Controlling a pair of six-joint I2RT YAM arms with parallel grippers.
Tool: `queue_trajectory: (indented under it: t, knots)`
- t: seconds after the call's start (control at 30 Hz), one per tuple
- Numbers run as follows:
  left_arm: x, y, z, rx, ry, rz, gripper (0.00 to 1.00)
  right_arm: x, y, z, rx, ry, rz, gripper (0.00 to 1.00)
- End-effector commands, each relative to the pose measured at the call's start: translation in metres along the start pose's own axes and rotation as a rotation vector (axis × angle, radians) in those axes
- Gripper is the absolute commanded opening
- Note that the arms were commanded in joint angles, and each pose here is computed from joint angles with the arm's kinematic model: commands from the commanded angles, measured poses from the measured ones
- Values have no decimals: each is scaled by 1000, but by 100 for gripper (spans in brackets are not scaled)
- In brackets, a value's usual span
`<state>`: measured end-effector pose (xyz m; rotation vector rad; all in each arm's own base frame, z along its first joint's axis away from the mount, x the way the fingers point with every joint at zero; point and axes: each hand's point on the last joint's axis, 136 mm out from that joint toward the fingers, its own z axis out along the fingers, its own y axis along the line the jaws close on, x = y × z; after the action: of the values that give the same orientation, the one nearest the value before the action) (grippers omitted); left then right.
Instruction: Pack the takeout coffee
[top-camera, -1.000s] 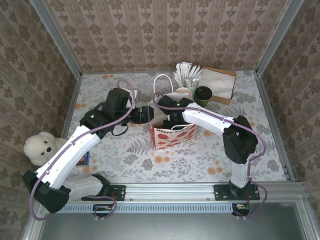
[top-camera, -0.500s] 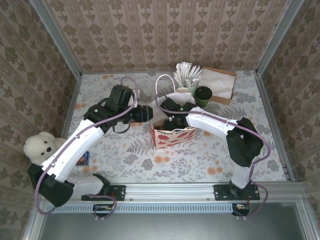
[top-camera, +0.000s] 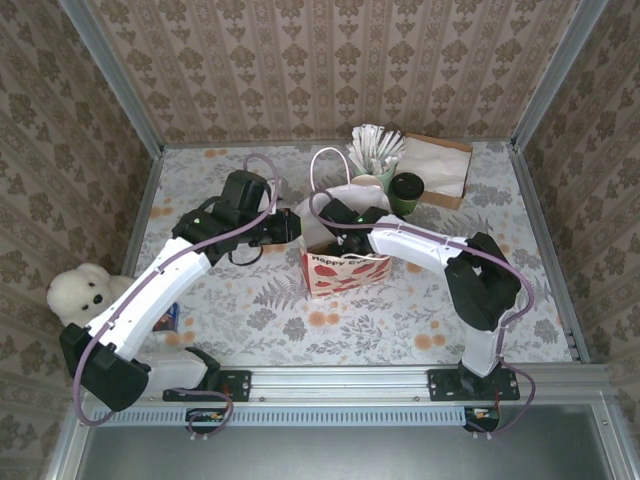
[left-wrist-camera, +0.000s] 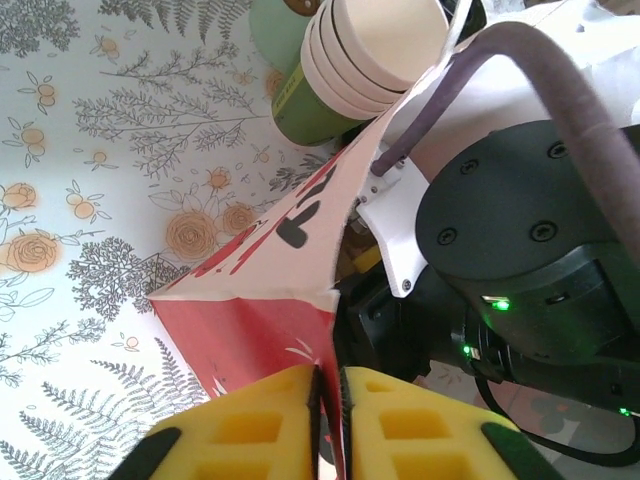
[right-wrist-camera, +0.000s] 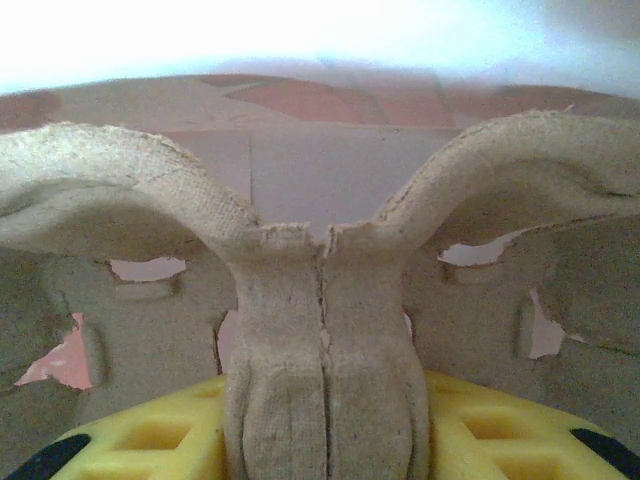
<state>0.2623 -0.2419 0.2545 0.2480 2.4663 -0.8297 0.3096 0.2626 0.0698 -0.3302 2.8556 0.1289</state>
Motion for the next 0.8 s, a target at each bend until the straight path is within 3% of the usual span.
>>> queue_trajectory:
  t: [0.0,0.13,0.77]
  knots:
    - [-3,-2,0,8,5,13,7,6,-10,15,69,23,-24,45]
    - [-4,-5,1,22,11,24,0,6,-10,23,61,3,-6,45]
    - [-19,-8,-13,22,-88,78,0,21,-21,57,122,47,-44,51]
